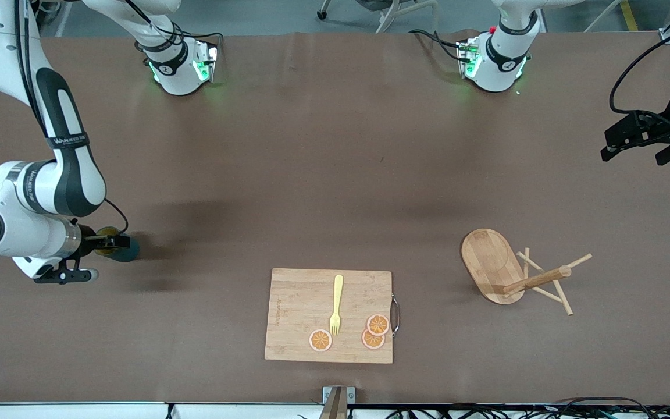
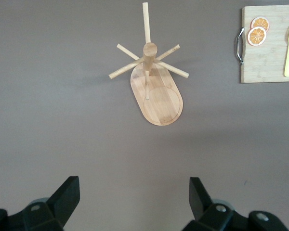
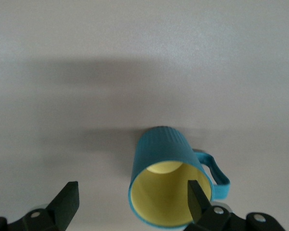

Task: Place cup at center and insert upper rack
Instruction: 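Close the right gripper on the teal mug rim and lift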

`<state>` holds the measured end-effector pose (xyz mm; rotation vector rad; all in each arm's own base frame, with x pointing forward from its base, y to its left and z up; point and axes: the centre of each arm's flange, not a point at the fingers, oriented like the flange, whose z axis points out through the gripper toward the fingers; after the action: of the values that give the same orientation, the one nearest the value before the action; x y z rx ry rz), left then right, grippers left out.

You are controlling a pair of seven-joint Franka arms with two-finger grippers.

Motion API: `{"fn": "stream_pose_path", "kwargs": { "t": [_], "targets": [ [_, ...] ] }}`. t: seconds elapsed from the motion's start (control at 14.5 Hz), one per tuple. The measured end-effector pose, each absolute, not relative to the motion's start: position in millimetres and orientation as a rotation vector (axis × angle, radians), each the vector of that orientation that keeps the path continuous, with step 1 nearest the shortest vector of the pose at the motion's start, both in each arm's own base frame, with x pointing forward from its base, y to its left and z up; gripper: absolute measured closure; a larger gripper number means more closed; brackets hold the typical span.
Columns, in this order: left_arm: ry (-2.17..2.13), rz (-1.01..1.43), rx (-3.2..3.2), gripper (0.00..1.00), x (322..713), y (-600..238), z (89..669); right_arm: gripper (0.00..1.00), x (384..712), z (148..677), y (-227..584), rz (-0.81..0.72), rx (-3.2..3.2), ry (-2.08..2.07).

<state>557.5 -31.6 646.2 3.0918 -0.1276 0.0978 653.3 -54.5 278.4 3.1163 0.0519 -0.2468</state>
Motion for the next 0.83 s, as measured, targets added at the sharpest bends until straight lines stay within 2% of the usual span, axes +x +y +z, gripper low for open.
{"fn": "stream_pose_path", "kwargs": {
  "t": [0.28, 0.55, 0.76, 0.83],
  "targets": [
    [-0.128, 0.098, 3.092, 0.00, 558, -32, 646, 0.02, 654, 253, -48, -0.281, 3.115, 0.069],
    [-0.129, 0.098, 3.092, 0.00, 557, -32, 646, 0.09, 654, 251, -47, -0.291, 3.114, 0.071],
    [-0.129, 0.098, 3.092, 0.00, 557, -32, 646, 0.33, 652, 249, -47, -0.311, 3.113, 0.071],
    [-0.129, 0.098, 3.092, 0.00, 557, -32, 646, 0.34, 652, 249, -47, -0.315, 3.113, 0.071]
  ]
}}
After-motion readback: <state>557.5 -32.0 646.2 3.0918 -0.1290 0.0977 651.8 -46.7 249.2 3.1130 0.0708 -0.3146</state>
